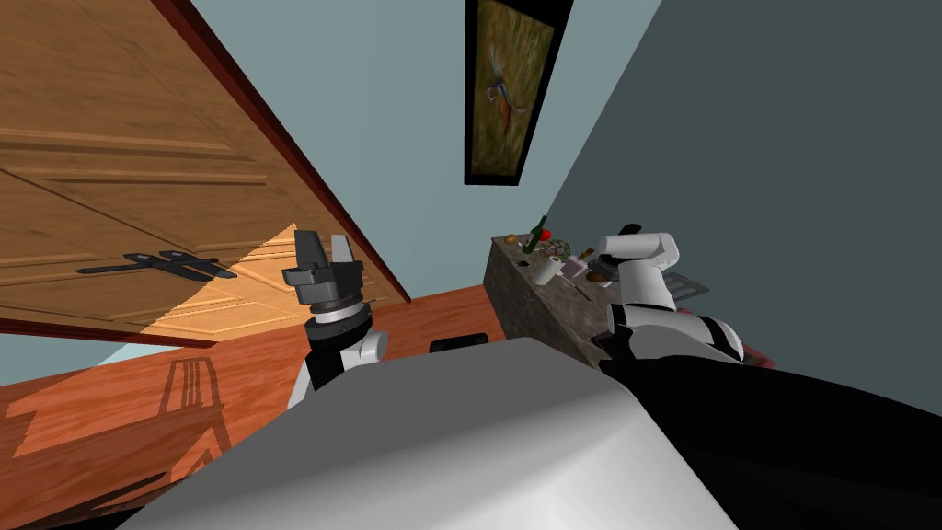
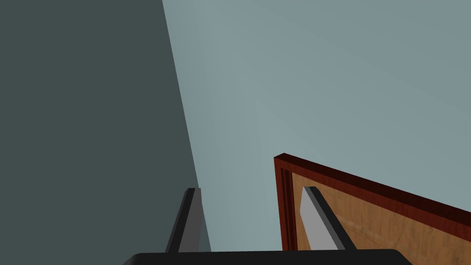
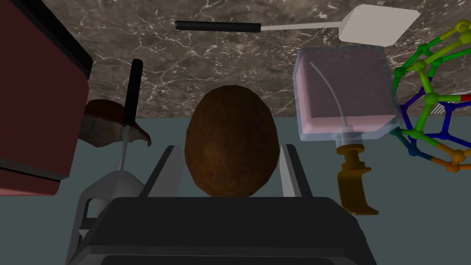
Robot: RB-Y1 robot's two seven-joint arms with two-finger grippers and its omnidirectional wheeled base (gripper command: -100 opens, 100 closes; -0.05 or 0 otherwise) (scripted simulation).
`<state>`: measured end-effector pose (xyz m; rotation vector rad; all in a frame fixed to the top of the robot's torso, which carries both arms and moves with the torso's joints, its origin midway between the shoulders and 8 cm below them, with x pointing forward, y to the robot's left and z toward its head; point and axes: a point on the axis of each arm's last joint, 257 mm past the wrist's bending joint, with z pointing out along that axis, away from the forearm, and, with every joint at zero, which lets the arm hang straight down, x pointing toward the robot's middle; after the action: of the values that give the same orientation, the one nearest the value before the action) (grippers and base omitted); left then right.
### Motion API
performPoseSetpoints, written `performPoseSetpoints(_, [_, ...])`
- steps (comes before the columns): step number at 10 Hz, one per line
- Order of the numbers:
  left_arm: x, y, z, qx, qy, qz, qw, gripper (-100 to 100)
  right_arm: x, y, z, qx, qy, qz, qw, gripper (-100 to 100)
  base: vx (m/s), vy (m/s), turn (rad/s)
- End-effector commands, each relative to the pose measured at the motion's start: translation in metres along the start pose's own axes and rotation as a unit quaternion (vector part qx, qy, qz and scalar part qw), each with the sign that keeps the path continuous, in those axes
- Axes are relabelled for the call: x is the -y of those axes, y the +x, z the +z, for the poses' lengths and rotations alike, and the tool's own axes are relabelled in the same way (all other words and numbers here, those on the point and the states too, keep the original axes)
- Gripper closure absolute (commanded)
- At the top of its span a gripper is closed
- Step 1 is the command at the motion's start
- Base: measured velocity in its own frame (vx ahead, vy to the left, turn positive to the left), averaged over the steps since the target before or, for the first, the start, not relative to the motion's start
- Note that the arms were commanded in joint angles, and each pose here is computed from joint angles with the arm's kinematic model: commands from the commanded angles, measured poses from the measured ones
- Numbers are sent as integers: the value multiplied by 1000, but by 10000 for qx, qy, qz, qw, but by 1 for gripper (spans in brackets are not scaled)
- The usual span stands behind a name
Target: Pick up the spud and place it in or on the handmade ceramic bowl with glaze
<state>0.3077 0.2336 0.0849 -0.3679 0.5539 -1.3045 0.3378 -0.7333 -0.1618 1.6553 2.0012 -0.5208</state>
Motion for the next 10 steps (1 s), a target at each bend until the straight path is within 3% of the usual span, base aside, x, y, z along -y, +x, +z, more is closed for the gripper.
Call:
performPoseSetpoints(1, [0,0,0,0,0,0,10000,0,0,-19,-8,251,79,-92,9996,100,-18,2,35])
performPoseSetpoints(6, [0,0,0,0,0,0,10000,0,18,-50,-20,756,547,-441,9947,100,-9,5,44])
performPoseSetpoints(10, [0,0,0,0,0,0,10000,0,40,-51,-9,931,1069,-818,9865,100,2,-13,40])
